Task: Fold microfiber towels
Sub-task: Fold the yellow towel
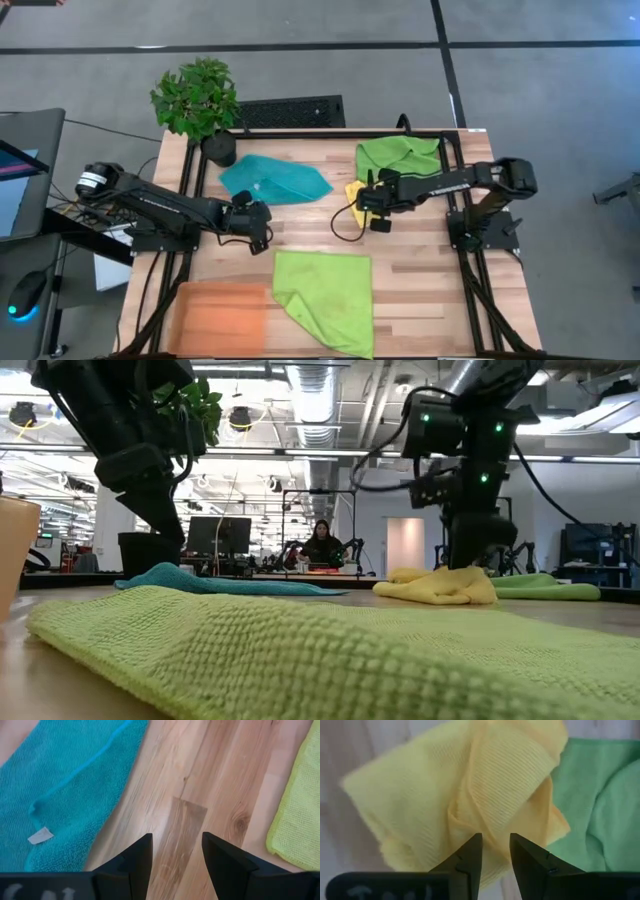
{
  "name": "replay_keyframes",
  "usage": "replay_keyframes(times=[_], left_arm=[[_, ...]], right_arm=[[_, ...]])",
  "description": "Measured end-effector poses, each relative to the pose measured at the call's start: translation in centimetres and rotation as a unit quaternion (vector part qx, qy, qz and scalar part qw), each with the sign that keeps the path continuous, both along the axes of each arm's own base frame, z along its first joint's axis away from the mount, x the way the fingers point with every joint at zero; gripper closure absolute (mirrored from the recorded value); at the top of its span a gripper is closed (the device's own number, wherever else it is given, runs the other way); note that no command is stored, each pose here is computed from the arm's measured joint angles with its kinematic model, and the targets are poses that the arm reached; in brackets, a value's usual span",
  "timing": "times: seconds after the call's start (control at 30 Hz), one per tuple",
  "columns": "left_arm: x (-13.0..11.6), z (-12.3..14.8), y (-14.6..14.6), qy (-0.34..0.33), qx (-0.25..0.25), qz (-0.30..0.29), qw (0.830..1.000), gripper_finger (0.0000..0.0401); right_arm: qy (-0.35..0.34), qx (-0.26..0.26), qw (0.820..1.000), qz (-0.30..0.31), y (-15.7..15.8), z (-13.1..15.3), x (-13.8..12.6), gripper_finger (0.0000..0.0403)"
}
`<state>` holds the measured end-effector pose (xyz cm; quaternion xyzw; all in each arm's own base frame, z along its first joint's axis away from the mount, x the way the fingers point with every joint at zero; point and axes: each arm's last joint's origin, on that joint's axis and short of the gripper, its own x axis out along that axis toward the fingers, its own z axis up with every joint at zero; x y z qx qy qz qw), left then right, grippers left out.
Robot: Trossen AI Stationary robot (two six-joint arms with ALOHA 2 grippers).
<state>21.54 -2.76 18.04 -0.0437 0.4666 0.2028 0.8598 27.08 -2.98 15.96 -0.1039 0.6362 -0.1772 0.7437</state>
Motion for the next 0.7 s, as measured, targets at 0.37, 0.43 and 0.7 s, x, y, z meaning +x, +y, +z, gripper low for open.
replay_keyframes(times=[0.37,0.43,0.7], left_arm=[[0.1,0.1,0.0,-0.005,0.002,-0.004,1.0,0.0237],[0.1,0.1,0.0,-0.005,0.002,-0.005,1.0,0.0237],[0.1,0.1,0.0,-0.005,0.002,-0.005,1.0,0.0237]], right_arm=[[0.015,-0.055,0.992,-0.112,-1.1,-0.5,-0.9,0.028],[0.009,-0.063,0.991,-0.12,-1.1,-0.4,-0.9,0.028],[-0.099,-0.032,0.992,-0.065,1.1,3.3,-0.1,0.028]])
